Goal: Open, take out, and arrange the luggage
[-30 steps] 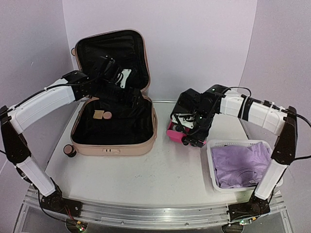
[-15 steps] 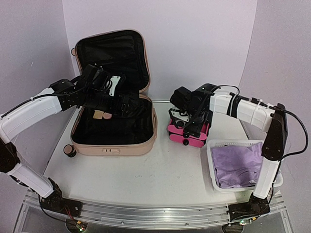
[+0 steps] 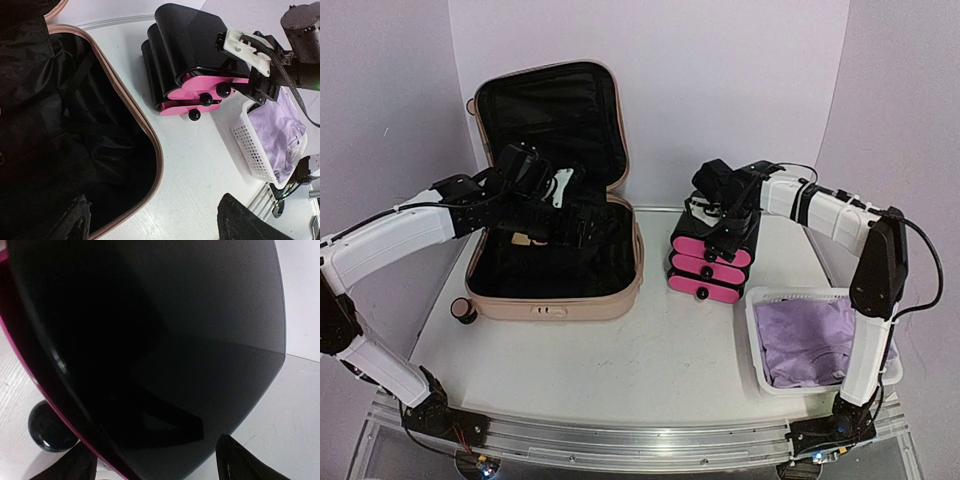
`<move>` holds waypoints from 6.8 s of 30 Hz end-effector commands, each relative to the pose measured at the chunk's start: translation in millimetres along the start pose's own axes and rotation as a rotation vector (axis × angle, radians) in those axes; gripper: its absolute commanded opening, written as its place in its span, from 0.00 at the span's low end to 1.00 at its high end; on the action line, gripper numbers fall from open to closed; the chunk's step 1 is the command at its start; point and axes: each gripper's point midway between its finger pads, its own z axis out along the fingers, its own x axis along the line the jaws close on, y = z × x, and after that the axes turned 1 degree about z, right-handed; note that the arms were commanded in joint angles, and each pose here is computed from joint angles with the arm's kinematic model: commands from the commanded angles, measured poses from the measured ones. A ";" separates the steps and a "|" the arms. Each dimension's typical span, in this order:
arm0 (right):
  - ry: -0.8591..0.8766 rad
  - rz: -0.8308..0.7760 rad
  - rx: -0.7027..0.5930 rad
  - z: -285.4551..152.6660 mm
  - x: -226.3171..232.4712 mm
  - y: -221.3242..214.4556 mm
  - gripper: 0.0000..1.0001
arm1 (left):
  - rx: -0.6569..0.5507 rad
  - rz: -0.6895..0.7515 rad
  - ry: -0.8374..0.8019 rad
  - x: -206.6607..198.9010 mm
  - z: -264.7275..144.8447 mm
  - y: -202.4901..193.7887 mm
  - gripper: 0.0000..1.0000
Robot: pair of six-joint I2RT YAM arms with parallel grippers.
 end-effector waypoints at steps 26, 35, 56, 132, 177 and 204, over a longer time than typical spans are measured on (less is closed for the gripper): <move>0.329 0.173 -0.081 11.5 26.3 -2.0 0.56 | -0.236 0.198 -0.097 -97.8 253.7 -14.2 0.66; 0.353 0.192 -0.092 8.5 27.0 -0.6 0.53 | -0.316 0.126 -0.075 -99.8 279.6 -4.8 0.61; 0.384 0.233 -0.119 -2.6 27.0 4.1 0.49 | -0.433 0.041 -0.081 -97.6 285.2 4.3 0.47; 0.457 0.363 -0.066 -25.3 32.6 -7.5 0.54 | 0.086 -0.245 0.544 254.7 80.6 29.0 0.88; 0.481 0.352 -0.025 -27.5 41.1 -13.7 0.54 | 0.213 -0.267 0.706 366.6 170.8 10.2 0.59; 0.475 0.371 -0.059 -37.5 36.1 -7.4 0.54 | 0.075 -0.237 0.640 321.2 107.1 73.5 0.40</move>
